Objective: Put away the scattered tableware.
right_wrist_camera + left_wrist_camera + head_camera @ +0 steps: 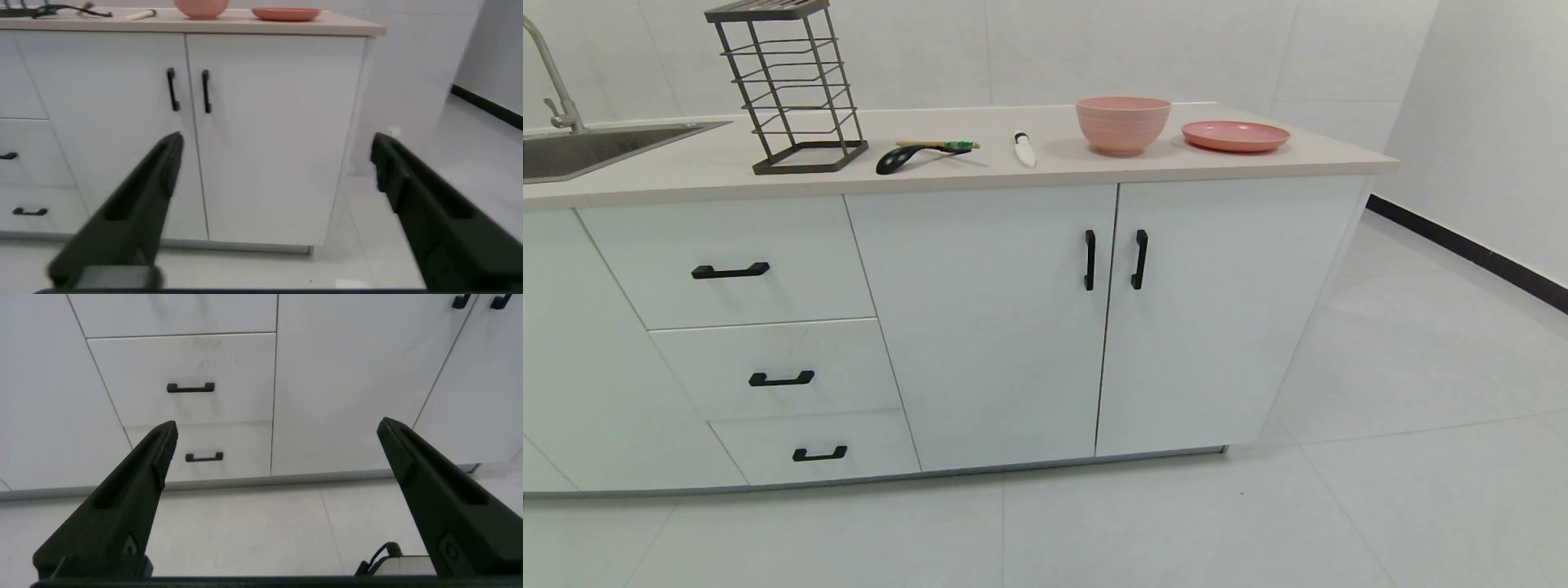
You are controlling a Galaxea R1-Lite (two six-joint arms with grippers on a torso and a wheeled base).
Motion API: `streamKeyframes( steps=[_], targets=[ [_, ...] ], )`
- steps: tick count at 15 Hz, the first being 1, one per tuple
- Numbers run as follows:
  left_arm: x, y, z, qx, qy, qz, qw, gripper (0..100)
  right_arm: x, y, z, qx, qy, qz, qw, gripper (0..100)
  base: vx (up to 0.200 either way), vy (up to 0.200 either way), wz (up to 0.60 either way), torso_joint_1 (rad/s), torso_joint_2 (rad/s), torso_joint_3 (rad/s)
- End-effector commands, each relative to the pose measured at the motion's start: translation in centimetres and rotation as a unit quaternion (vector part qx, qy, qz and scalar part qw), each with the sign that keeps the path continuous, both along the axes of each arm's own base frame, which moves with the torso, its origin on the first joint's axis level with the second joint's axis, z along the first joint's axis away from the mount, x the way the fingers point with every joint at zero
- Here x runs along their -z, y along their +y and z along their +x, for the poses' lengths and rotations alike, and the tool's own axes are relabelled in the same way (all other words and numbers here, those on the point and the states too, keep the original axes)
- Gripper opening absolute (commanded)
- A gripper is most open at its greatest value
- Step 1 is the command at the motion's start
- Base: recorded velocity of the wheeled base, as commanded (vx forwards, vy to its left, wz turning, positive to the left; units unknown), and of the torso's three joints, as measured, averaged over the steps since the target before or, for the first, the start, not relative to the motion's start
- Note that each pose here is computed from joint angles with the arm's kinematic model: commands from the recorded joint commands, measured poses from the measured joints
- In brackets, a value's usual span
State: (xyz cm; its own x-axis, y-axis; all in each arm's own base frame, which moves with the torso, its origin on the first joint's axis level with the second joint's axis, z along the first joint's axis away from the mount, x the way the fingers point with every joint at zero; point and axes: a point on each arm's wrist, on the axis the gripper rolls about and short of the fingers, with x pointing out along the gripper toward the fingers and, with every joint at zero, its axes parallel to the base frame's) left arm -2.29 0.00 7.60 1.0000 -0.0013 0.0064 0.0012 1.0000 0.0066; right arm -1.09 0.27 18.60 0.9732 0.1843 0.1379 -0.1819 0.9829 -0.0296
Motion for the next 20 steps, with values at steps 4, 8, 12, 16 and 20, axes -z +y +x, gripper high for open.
streamKeyframes(
  steps=[4,8,12,16,20],
  targets=[
    [0.0,0.0,0.0,0.000,0.001,0.002,1.0000,100,-5.4,6.2,20.3,-0.180,0.098,-0.064,0.977,100,0.000,0.000,0.00,0.000,0.00,0.000],
    [0.0,0.0,0.0,0.000,0.001,0.003,1.0000,100,-1.5,8.6,26.5,-0.209,0.122,-0.076,0.967,100,0.000,0.000,0.00,0.000,0.00,0.000],
    [0.0,0.0,0.0,0.001,0.001,0.003,1.0000,100,2.1,10.0,30.8,-0.219,0.134,-0.081,0.963,100,0.000,0.000,0.00,0.000,0.00,0.000],
    [0.0,0.0,0.0,0.003,0.001,0.002,1.0000,100,4.0,11.2,34.6,-0.219,0.140,-0.082,0.962,100,0.000,0.000,0.00,0.000,0.00,0.000],
    [0.0,0.0,0.0,0.004,0.001,0.003,1.0000,100,6.9,12.3,39.6,-0.273,0.114,-0.102,0.950,100,0.000,0.000,0.00,0.000,0.00,0.000]
  ],
)
